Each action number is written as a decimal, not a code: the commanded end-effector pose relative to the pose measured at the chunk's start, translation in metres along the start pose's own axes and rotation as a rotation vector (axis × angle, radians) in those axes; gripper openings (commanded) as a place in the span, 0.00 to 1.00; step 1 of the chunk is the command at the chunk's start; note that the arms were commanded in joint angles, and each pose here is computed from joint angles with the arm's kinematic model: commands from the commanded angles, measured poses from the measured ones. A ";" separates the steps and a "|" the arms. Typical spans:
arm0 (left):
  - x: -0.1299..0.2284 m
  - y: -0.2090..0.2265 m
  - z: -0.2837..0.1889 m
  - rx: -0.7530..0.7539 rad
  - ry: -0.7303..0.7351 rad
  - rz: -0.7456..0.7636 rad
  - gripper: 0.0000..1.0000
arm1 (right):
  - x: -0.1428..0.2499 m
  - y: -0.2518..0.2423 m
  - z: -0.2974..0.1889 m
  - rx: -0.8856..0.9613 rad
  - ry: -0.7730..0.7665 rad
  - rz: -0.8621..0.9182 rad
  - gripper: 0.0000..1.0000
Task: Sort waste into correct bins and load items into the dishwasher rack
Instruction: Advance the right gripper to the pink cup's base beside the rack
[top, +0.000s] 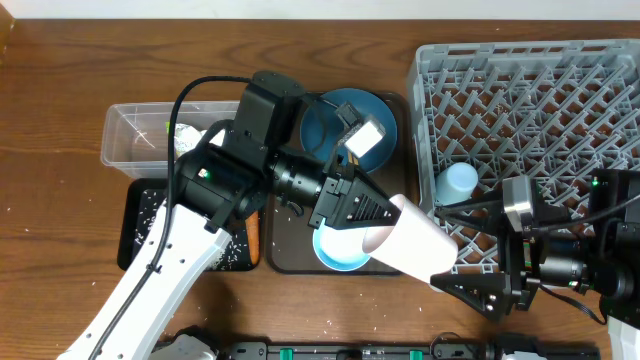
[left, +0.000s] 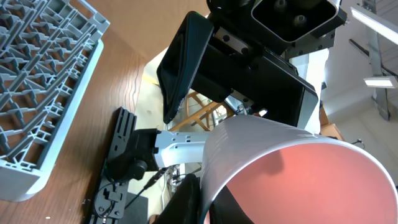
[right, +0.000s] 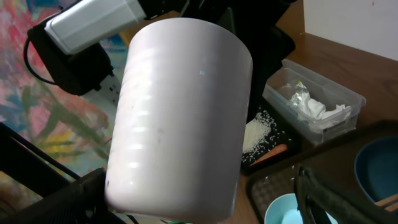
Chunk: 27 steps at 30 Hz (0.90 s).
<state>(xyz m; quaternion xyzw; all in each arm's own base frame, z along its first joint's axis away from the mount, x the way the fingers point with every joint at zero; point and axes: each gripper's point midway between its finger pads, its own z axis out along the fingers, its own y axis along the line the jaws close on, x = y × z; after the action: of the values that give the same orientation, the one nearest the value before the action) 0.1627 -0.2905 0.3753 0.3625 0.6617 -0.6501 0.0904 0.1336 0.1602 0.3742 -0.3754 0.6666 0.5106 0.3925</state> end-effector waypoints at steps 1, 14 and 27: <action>0.000 -0.005 0.000 0.022 0.005 0.026 0.09 | -0.005 0.004 -0.001 -0.014 -0.024 -0.004 0.93; 0.000 -0.005 0.000 0.022 0.005 0.038 0.09 | -0.005 0.003 -0.001 -0.013 -0.024 -0.009 0.92; 0.000 -0.005 0.000 0.022 0.005 0.040 0.09 | -0.005 0.002 -0.001 -0.013 -0.026 -0.017 0.93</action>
<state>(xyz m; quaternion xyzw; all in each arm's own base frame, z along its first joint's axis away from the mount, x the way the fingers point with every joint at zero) 0.1627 -0.2905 0.3753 0.3649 0.6604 -0.6497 0.0928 0.1337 0.1602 0.3744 -0.3759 0.6661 0.5103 0.3931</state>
